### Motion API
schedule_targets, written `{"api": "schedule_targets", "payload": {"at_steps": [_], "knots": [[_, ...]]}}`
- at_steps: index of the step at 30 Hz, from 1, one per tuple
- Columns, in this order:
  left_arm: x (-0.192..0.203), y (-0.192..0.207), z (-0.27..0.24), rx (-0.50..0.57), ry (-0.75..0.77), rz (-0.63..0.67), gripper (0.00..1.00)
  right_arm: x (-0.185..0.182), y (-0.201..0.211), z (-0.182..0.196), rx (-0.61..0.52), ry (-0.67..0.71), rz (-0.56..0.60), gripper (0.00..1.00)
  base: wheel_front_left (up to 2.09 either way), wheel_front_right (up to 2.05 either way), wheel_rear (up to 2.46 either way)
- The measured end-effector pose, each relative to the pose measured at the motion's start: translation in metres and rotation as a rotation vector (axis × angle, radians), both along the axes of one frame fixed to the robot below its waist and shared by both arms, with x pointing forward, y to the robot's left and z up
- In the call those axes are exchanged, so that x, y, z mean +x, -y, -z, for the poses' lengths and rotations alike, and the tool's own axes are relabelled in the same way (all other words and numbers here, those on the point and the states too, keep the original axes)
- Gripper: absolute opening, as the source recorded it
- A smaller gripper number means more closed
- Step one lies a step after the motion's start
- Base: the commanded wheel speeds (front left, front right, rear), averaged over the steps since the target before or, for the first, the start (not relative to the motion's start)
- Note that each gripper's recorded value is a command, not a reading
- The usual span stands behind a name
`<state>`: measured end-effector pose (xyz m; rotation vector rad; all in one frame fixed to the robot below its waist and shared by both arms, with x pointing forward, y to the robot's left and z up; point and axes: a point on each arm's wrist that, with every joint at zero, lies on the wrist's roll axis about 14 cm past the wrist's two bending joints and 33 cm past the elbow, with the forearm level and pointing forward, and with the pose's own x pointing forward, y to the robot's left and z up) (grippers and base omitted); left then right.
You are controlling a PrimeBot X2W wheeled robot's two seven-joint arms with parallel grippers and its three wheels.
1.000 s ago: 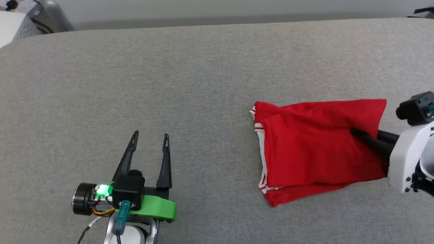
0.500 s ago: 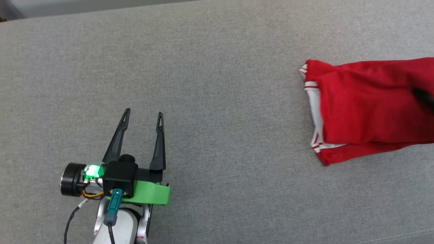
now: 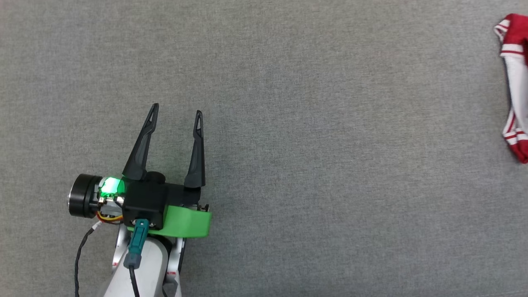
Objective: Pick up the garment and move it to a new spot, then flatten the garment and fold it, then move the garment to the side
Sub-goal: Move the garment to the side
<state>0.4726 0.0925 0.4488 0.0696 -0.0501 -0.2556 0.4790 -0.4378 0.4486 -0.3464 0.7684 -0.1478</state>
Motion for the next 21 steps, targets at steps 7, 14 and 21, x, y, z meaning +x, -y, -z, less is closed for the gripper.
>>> {"api": "schedule_targets", "payload": {"at_steps": [7, 14, 21], "knots": [[0.004, -0.007, 0.016, 0.021, -0.029, -0.014, 1.00, 0.012, 0.021, 0.022, -0.038, -0.017, 0.068, 0.00, 0.00, 0.00, 0.00], [0.003, -0.011, 0.016, 0.034, -0.027, -0.024, 1.00, 0.014, 0.023, 0.029, -0.015, 0.025, 0.108, 1.00, 0.00, 0.00, 0.00], [-0.003, -0.010, -0.002, 0.031, 0.005, -0.029, 1.00, 0.018, 0.026, -0.007, -0.051, 0.166, 0.074, 1.00, 0.00, 0.00, 0.00]]}}
